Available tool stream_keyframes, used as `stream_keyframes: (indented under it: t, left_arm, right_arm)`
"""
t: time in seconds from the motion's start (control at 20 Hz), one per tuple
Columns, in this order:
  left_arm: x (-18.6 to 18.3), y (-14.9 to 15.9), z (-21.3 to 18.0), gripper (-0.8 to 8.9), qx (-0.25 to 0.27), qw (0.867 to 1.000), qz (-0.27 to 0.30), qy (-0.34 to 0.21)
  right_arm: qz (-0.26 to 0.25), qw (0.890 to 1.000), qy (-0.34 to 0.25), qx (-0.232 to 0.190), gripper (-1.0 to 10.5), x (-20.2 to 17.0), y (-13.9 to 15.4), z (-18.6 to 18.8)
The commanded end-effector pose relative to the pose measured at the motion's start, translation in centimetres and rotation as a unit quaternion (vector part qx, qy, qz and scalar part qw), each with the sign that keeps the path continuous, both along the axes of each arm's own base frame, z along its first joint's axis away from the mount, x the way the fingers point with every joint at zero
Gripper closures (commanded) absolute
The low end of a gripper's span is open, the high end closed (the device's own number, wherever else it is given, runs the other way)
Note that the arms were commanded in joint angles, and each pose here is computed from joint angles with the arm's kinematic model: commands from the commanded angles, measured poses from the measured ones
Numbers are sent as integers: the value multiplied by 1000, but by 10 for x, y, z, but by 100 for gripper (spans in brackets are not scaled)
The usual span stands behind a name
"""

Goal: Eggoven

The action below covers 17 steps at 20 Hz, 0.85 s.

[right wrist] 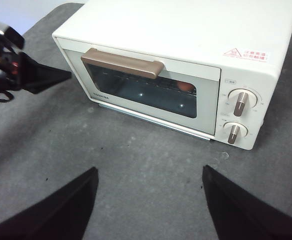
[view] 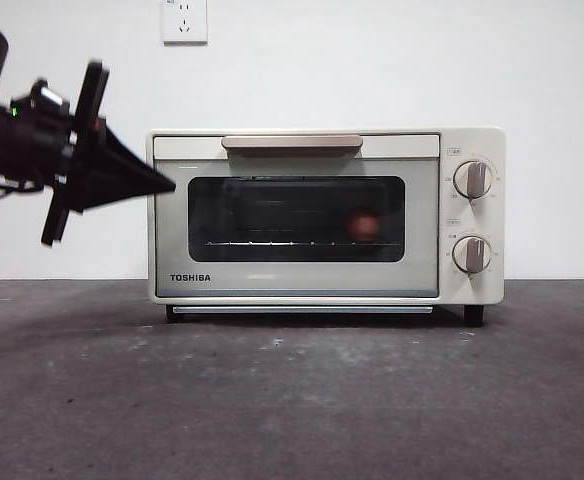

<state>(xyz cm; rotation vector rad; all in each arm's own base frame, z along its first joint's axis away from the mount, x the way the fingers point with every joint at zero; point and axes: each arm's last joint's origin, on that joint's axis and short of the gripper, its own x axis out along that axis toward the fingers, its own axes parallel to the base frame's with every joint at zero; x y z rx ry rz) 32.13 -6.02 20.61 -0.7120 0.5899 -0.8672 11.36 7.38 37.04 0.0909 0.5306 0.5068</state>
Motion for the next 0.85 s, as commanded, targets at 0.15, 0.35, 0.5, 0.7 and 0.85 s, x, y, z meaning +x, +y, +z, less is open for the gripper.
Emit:
stream_keyframes:
  t: [0.15,0.35,0.5,0.7,0.85]
  left_arm:
    - [-22,-8,27,806,73,996,12,-43]
    - [-53,-15,49,806,157,985,28,-66]
    - [-76,-19,65,806,195,976,34,-90]
    - [-103,-18,86,806,210,969,49,-117]
    - [-121,-15,97,806,229,962,75,-129]
  right_arm:
    - [12,1000,-12,-13,613,2,2,4]
    - [13,1000,-12,-17,614,6,5,-5]
    - [16,1000,-15,-13,636,12,9,-21]
    - [26,999,-28,2,676,23,17,-48]
    - [31,998,-44,17,713,29,22,-69]
